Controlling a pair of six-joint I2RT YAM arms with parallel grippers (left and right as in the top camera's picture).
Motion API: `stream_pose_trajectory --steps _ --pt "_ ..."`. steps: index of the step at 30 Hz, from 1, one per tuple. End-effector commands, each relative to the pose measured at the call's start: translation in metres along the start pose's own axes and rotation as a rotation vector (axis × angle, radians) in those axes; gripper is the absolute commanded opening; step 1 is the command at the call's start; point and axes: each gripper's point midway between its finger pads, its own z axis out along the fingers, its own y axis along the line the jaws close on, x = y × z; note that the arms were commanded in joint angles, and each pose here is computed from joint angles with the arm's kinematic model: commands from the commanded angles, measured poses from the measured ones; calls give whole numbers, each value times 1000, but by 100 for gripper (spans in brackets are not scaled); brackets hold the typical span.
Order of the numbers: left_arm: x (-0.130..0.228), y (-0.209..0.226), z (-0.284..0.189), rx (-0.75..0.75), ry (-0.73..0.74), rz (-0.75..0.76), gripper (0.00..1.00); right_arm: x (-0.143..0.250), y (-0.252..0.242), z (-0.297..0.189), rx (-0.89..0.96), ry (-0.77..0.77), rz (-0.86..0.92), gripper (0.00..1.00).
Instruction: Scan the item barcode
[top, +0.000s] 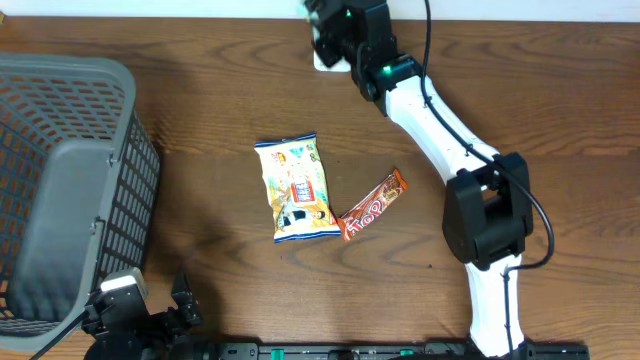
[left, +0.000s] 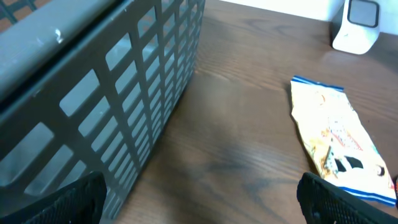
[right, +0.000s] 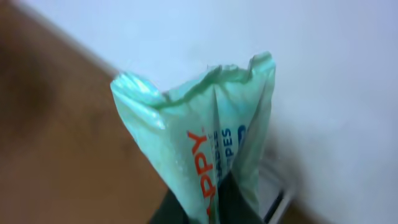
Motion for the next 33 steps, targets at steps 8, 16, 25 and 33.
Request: stream_pose_trajectory --steps 8,16,25,33 --pt "-2 1 -1 -3 -10 -13 98 44 -45 52 187 -55 -29 1" --pt "-2 1 -1 -3 -10 -13 98 31 -49 52 193 -75 36 1" --pt "-2 1 -1 -3 -10 -13 98 13 -104 -28 392 188 90 1" --pt "-2 1 -1 -3 -10 -13 98 75 -232 -159 746 559 131 1"
